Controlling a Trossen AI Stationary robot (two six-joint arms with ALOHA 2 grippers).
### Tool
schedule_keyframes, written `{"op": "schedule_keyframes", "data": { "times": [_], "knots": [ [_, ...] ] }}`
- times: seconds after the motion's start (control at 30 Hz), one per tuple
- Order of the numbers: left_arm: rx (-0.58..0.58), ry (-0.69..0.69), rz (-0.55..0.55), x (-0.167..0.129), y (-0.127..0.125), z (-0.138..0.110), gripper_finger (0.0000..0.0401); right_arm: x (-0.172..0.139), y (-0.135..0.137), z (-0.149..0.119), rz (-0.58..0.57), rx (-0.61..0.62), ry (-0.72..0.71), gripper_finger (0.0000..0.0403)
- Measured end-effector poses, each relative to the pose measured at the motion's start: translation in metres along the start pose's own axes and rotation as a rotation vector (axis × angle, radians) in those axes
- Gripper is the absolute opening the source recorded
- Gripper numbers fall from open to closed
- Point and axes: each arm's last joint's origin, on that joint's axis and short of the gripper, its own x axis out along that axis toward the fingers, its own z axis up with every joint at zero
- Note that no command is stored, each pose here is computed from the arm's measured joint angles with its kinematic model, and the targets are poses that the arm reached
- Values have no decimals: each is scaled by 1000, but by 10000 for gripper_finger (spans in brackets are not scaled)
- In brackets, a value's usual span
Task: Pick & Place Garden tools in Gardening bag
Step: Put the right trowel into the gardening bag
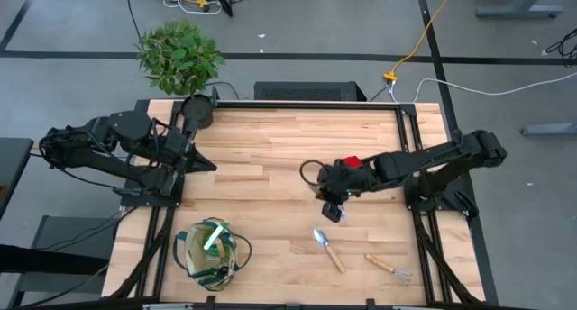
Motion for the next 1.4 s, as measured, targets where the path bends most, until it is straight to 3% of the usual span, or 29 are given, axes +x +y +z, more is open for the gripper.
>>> {"op": "schedule_keyframes", "data": {
  "times": [0.33,0.87,1.4],
  "knots": [
    [23,-60,84,1,2,6,3,-26,-5,38,-46,-74,-167,58],
    [30,-101,115,12,4,12,3,-52,-3,84,25,-144,-507,56],
    [39,-130,122,29,5,18,3,-71,6,107,87,-194,-812,56]
  ]
}}
